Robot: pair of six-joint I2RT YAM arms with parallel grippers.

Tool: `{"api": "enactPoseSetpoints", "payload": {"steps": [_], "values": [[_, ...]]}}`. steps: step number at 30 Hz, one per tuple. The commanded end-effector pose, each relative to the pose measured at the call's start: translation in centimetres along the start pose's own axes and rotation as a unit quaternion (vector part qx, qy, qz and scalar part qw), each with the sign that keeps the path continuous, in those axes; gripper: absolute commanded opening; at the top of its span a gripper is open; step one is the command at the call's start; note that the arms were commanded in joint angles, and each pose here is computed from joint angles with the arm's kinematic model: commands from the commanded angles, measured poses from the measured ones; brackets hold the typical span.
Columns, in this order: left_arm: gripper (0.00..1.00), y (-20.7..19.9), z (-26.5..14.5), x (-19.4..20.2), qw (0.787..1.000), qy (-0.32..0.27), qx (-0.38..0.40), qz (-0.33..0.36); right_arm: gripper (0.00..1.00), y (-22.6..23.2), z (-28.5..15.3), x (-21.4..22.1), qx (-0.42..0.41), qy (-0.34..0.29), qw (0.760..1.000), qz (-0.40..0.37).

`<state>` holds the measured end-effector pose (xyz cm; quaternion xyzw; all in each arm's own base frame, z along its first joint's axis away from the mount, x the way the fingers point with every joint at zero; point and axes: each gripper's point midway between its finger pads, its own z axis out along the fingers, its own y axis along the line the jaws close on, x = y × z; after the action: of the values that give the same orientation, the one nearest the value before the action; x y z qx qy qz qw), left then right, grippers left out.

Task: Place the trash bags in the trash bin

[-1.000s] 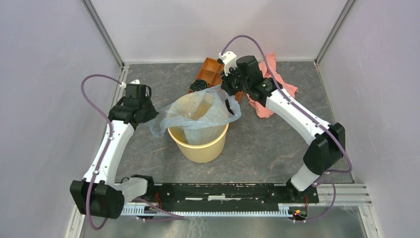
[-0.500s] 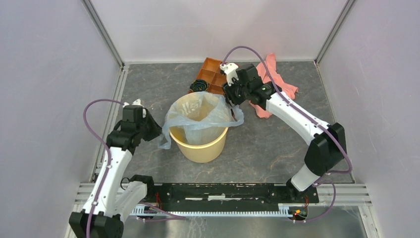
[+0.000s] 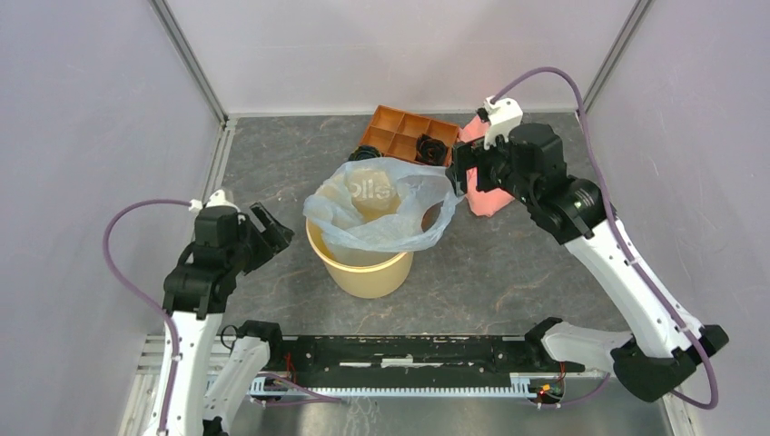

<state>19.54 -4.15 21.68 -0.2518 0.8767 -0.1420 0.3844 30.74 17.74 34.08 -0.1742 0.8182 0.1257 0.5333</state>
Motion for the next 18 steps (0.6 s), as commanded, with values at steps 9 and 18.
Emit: {"api": "enactPoseSetpoints", "payload": {"steps": [9,18], "values": [[0.88,-3.7,-1.7,-0.9,0.984,-0.007,0.072,-0.161,0.98,7.3,-2.2,1.3,-0.203,-0.003,0.976,0.078],[0.89,-9.1,-4.6,-3.6,0.979,-0.008,0.188,-0.084,0.98,6.9,0.0,2.4,-0.195,0.012,0.981,0.021]]}}
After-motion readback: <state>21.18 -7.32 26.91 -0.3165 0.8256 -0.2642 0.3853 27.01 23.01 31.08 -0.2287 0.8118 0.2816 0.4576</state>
